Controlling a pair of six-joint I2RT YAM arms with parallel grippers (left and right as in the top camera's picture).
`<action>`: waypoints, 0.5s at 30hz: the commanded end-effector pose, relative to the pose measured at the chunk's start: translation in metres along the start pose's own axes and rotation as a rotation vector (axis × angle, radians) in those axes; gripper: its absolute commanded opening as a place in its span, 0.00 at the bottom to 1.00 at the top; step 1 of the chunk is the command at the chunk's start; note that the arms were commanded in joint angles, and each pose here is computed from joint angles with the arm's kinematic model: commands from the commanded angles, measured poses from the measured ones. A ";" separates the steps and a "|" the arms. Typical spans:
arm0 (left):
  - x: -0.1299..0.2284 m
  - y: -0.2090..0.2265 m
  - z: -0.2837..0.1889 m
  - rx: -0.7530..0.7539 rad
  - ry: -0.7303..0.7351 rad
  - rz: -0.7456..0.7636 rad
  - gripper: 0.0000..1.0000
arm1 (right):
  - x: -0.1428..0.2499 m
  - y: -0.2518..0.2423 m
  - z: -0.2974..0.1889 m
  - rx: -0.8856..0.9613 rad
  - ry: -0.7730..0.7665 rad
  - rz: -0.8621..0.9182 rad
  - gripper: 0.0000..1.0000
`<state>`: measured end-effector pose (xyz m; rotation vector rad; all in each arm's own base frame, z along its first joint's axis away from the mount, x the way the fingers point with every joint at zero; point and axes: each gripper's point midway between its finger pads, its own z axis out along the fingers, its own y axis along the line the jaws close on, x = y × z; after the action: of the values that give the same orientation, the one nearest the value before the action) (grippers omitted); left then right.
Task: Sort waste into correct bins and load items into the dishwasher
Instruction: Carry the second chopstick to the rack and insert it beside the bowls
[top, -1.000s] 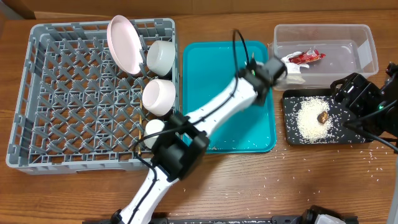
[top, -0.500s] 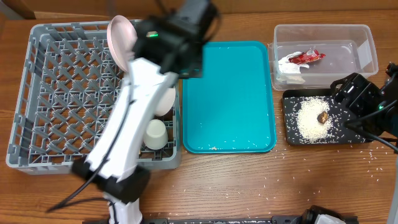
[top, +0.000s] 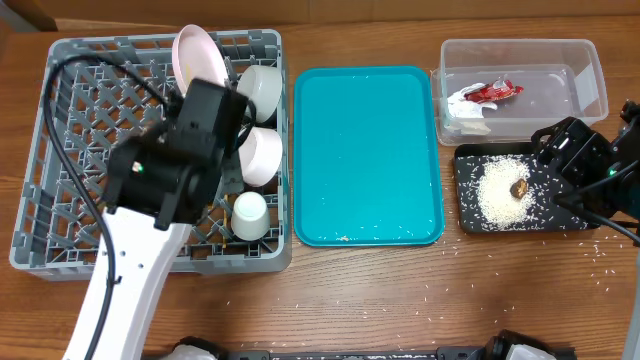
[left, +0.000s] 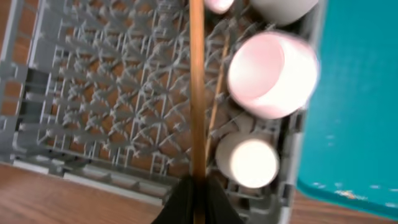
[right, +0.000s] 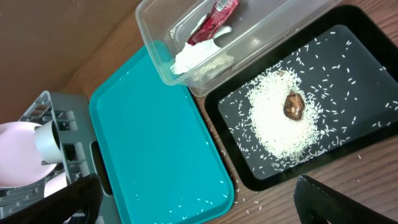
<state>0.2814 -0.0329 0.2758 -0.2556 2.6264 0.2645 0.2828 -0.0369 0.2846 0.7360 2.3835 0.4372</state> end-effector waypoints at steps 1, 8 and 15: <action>0.014 0.000 0.048 -0.041 0.013 0.115 0.04 | -0.003 0.002 -0.003 -0.007 -0.014 -0.001 1.00; 0.032 -0.001 0.131 -0.099 -0.016 0.128 0.04 | -0.004 0.002 -0.003 -0.007 -0.014 -0.001 1.00; 0.044 -0.007 0.166 0.005 -0.012 0.193 0.04 | -0.003 0.002 -0.003 -0.007 -0.014 -0.001 1.00</action>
<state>0.3227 -0.0026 0.1230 -0.1610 2.5958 0.3640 0.2829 -0.0369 0.2841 0.7374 2.3850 0.4376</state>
